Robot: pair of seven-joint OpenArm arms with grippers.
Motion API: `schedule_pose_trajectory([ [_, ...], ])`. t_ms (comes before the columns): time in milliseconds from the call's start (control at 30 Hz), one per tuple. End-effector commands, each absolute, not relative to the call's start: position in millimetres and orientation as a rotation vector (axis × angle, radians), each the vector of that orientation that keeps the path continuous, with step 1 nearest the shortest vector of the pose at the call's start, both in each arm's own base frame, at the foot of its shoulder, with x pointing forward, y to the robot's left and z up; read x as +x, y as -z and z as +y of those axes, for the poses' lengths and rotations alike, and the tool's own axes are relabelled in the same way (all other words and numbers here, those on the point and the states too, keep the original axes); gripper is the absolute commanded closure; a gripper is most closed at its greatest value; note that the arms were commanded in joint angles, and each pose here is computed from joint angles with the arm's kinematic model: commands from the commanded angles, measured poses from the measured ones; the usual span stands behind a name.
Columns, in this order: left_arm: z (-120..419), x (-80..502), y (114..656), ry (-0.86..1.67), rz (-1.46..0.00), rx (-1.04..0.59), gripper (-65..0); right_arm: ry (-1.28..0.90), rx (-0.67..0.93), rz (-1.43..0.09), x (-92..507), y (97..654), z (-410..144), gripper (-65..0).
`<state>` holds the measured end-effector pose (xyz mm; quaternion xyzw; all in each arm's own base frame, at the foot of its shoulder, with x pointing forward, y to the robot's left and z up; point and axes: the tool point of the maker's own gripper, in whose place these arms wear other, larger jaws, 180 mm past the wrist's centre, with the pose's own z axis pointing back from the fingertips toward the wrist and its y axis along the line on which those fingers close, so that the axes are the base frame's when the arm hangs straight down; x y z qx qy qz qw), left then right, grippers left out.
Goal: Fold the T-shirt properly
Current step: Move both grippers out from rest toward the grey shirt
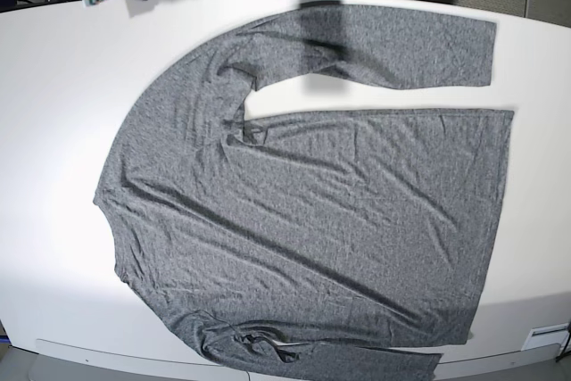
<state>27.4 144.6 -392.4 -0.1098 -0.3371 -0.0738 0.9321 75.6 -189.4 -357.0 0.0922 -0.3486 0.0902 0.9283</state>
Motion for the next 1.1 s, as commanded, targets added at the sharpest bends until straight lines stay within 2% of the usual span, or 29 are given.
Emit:
schedule_pose_trajectory([
  [0,142,35,378,0.16,-0.732,-0.234,-8.9,-0.195,0.191,-0.765,86,345,-189,-16.8],
  [133,134,65,349,0.2,-0.843,-0.236,-8.9,-0.216,0.157,-0.874,120,328,-195,-16.8],
  [300,132,103,330,0.223,-0.972,-0.23,-8.8,-0.209,0.144,-1.091,177,297,-194,-16.8],
  [500,132,146,314,0.245,-1.103,-0.215,-8.9,-0.221,0.13,-1.218,216,271,-194,-16.8],
  [600,132,172,301,0.256,-1.185,-0.206,-11.1,-0.228,0.121,-1.246,229,264,-194,-16.8],
  [767,138,208,287,0.408,-1.261,-0.069,-23.7,-0.37,-0.038,-1.247,246,260,-202,-17.1],
  [933,157,223,277,0.619,-1.259,0.022,-25.6,-0.601,-0.19,-1.182,248,268,-203,-31.7],
  [1067,177,228,273,0.89,-1.195,0.147,-25.6,-0.674,-0.307,-1.139,248,272,-214,-32.7],
])
